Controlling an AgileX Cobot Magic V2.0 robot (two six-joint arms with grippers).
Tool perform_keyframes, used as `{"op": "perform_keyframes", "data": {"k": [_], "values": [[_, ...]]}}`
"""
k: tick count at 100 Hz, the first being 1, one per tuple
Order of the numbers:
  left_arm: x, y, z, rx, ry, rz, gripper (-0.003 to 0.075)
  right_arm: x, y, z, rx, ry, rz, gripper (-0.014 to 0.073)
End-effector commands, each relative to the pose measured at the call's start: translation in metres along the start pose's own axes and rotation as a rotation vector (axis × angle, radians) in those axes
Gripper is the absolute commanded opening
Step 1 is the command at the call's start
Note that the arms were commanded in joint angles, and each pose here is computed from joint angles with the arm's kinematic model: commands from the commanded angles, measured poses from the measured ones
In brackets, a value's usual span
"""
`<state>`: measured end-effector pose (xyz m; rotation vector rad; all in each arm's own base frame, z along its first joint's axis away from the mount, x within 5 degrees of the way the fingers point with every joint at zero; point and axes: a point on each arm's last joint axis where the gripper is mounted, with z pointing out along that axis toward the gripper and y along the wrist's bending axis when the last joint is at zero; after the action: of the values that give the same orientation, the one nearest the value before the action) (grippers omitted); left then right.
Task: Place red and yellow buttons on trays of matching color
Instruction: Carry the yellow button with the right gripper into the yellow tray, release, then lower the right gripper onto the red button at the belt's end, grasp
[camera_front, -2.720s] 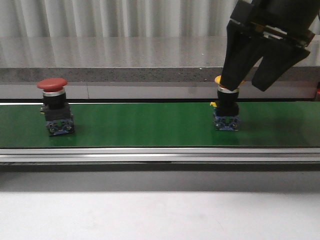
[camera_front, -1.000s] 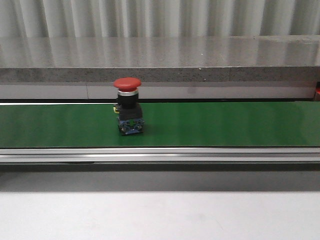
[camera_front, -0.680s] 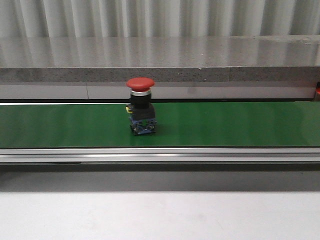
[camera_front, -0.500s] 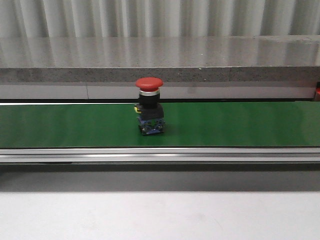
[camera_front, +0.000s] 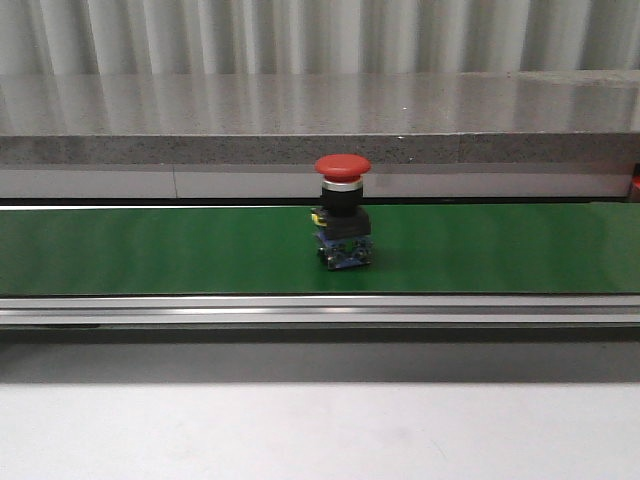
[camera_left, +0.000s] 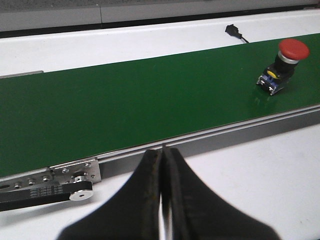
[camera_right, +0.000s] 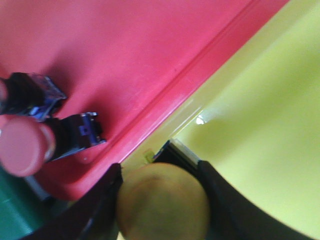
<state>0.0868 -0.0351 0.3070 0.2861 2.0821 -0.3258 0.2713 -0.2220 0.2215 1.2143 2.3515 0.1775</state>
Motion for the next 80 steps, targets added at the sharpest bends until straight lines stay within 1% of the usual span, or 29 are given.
{"op": "perform_keyframes", "data": {"k": [1, 21, 26, 33, 38, 45, 52, 66, 80], "values": [[-0.013, -0.002, -0.004, 0.014, -0.085, -0.013, -0.0020, -0.011, 0.003, -0.006, -0.020, -0.078, 0.018, 0.0130], [-0.013, -0.002, -0.004, 0.014, -0.085, -0.013, -0.0020, -0.012, -0.004, 0.017, -0.005, -0.059, 0.042, 0.0135], [-0.013, -0.002, -0.004, 0.014, -0.085, -0.013, -0.0020, -0.012, -0.004, 0.020, -0.004, -0.052, 0.045, 0.0158], [-0.013, -0.002, -0.004, 0.014, -0.085, -0.013, -0.0020, -0.012, -0.004, 0.020, -0.006, -0.056, 0.048, 0.0261], [-0.013, -0.002, -0.004, 0.014, -0.085, -0.013, -0.0020, -0.012, -0.004, 0.020, -0.006, -0.059, 0.048, 0.0384], [-0.013, -0.002, -0.004, 0.014, -0.085, -0.013, -0.0020, -0.013, -0.003, 0.017, -0.008, -0.069, 0.046, 0.0519], [-0.013, -0.002, -0.004, 0.014, -0.085, -0.013, -0.0020, -0.014, -0.002, 0.012, -0.012, -0.082, 0.042, 0.0589], [-0.013, -0.002, -0.004, 0.014, -0.085, -0.013, -0.0020, -0.017, 0.004, -0.008, -0.025, -0.145, 0.025, 0.0594], [-0.013, -0.002, -0.004, 0.014, -0.085, -0.013, -0.0020, -0.017, 0.013, -0.038, -0.039, -0.215, -0.031, 0.0593]]}}
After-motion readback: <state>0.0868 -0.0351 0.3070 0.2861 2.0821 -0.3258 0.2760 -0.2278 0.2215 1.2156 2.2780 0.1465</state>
